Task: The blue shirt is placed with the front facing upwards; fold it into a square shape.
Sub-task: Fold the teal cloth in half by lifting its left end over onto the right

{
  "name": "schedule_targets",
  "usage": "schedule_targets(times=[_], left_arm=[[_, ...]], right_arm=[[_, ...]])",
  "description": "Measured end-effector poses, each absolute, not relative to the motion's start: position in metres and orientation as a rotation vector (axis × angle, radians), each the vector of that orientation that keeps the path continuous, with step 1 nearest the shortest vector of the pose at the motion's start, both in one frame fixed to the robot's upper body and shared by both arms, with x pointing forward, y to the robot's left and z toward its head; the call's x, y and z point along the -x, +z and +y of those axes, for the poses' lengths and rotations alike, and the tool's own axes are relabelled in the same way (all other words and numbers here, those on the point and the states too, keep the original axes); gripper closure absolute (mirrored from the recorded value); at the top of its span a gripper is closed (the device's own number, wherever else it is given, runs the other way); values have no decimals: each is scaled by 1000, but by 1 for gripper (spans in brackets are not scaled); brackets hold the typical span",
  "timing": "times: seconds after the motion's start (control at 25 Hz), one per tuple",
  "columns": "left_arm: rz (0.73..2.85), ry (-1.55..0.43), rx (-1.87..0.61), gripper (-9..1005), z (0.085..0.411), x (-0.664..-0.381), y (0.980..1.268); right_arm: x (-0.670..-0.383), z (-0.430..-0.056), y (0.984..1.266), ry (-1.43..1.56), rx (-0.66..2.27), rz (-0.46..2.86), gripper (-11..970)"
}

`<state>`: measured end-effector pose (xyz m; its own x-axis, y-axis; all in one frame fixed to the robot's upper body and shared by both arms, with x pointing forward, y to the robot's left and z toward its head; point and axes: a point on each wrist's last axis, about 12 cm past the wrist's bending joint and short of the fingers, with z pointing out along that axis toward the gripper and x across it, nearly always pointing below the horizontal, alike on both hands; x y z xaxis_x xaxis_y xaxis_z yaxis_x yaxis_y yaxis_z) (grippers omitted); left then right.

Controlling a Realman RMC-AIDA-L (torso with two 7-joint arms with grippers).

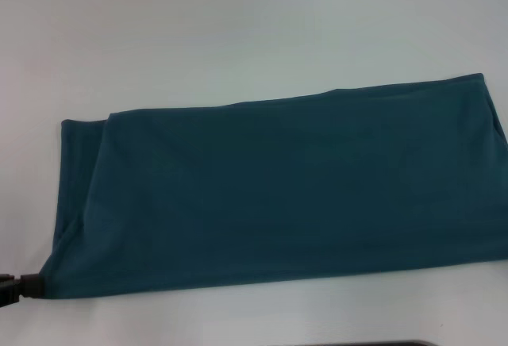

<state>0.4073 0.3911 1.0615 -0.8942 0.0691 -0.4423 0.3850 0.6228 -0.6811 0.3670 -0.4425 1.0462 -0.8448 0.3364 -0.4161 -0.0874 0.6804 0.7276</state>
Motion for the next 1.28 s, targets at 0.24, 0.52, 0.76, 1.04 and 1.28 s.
schedule_targets(times=[0.24,0.52,0.76,1.04,1.28], left_arm=[[2467,-1179,-382,954,390,-409,1064],[2465,-1178,-382,934,391,-414,1067],[2428,-1153,-351,918,395,-423,1074],[2303,-1093,-293,921,391,-456,1084],[2254,-1091,-266,910,377,-486,1084]], right_arm=[[-371,-442,1050,1082,-184,2353,945],[-375,-443,1057,1103,-149,2339,895],[-381,-453,1072,1101,-151,2263,644],[-408,-450,1086,1110,-66,2181,476],[-434,-437,1093,1126,21,2154,365]])
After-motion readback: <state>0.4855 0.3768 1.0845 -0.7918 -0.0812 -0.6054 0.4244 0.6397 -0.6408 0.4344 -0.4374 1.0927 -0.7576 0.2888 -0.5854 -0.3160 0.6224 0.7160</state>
